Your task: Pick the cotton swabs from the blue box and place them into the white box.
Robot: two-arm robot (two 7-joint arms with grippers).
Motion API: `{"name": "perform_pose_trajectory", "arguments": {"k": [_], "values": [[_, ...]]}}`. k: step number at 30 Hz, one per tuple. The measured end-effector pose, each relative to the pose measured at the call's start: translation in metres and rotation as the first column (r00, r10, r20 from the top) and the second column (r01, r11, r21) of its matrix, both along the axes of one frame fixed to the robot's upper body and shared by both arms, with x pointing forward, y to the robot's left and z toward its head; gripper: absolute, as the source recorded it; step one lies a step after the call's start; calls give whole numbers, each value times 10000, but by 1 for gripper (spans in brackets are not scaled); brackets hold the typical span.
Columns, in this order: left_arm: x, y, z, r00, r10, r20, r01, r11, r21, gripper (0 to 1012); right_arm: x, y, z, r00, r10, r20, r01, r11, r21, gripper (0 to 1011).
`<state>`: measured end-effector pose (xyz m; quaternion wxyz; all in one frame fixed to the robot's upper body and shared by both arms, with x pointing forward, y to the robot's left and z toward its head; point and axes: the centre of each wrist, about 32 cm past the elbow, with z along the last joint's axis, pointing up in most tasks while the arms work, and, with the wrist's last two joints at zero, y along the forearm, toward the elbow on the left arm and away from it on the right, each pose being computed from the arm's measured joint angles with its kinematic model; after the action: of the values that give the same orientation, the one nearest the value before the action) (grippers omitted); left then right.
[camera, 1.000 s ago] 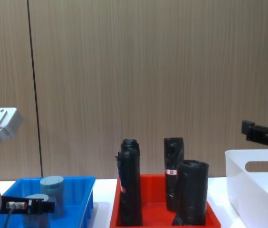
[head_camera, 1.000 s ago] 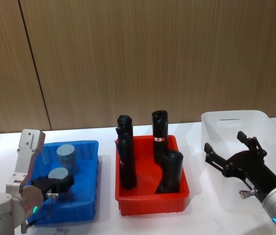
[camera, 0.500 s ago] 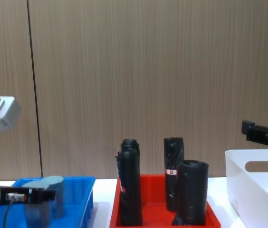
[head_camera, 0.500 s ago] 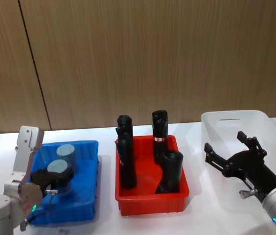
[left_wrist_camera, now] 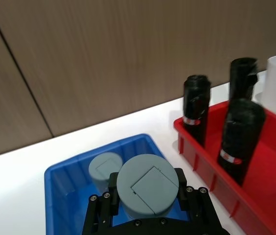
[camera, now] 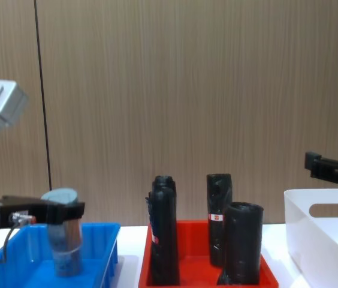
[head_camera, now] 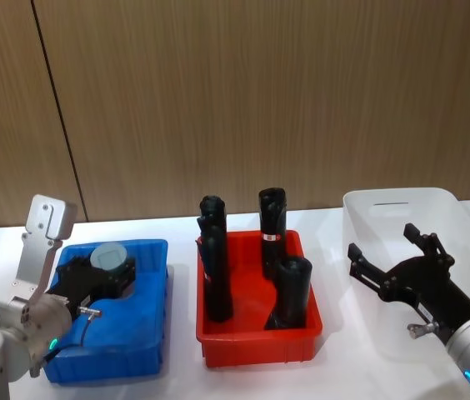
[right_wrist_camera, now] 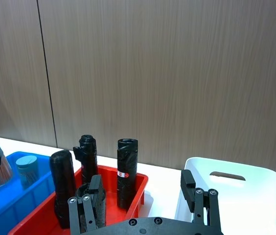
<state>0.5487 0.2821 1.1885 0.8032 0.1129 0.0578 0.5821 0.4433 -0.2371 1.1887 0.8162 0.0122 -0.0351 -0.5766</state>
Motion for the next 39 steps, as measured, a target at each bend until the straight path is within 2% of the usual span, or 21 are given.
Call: {"name": "perform_pose_trajectory", "arguments": {"k": [4, 9, 17, 19, 20, 21, 22, 23, 24, 25, 29, 30, 32, 33, 35, 36, 39], "values": [[-15, 16, 54, 9990, -385, 243, 386, 9993, -21, 666, 0, 0, 0, 10000, 1, 0, -1, 10000, 0, 1002], [-30, 44, 133, 9915, -1167, 581, 1174, 9931, -79, 666, 0, 0, 0, 10000, 0, 0, 0, 10000, 1, 1002], [-33, 81, 209, 9696, -2267, 921, 2293, 9732, -189, 666, 0, 0, 0, 10000, 0, 0, 0, 10000, 0, 1002], [-25, 93, 235, 9565, -2725, 1041, 2764, 9607, -248, 666, 0, 0, 0, 10000, 0, 0, 0, 10000, 0, 1002], [-25, 93, 235, 9565, -2725, 1041, 2764, 9607, -248, 666, 0, 0, 0, 10000, 0, 0, 0, 10000, 0, 1002], [-20, 98, 246, 9490, -2960, 1088, 3005, 9534, -279, 666, 0, 0, 0, 10000, 0, -1, 0, 10000, 0, 1002], [-17, 100, 253, 9454, -3062, 1118, 3111, 9499, -290, 666, 0, 0, 0, 10000, 0, 0, 0, 10000, 0, 1002], [-11, 103, 265, 9372, -3283, 1177, 3339, 9421, -314, 666, 0, 0, 0, 10000, 0, 0, 0, 10000, 1, 1002], [-8, 104, 271, 9332, -3386, 1204, 3446, 9382, -325, 666, 0, 0, 0, 10000, 0, 0, 0, 10000, 0, 1002], [-1, 107, 281, 9233, -3629, 1261, 3697, 9285, -349, 666, 0, 0, 0, 10000, 0, -1, 0, 10000, 0, 1002], [16, 111, 295, 9043, -4048, 1355, 4130, 9100, -377, 666, 0, 0, 0, 10000, 0, 0, 0, 10000, 0, 1002], [24, 112, 300, 8930, -4283, 1385, 4371, 8986, -392, 666, 0, 0, 0, 10000, 0, 0, 0, 10000, 1, 1002], [31, 112, 303, 8831, -4472, 1417, 4565, 8888, -401, 666, 0, 0, 0, 10000, 0, -1, 0, 10000, 1, 1002], [40, 112, 308, 8725, -4668, 1446, 4766, 8782, -405, 666, 0, 0, 0, 10000, 0, 0, 0, 10000, 1, 1002], [49, 109, 311, 8586, -4907, 1483, 5011, 8644, -409, 666, 0, 0, 0, 10000, 0, 0, 0, 10000, 0, 1002], [57, 105, 313, 8457, -5118, 1512, 5227, 8515, -414, 666, 0, 0, 0, 10000, 0, 0, 0, 10000, 0, 1002], [71, 95, 316, 8249, -5435, 1554, 5551, 8308, -412, 666, 0, 0, 0, 10000, 0, 0, 0, 10000, 0, 1002]]}}
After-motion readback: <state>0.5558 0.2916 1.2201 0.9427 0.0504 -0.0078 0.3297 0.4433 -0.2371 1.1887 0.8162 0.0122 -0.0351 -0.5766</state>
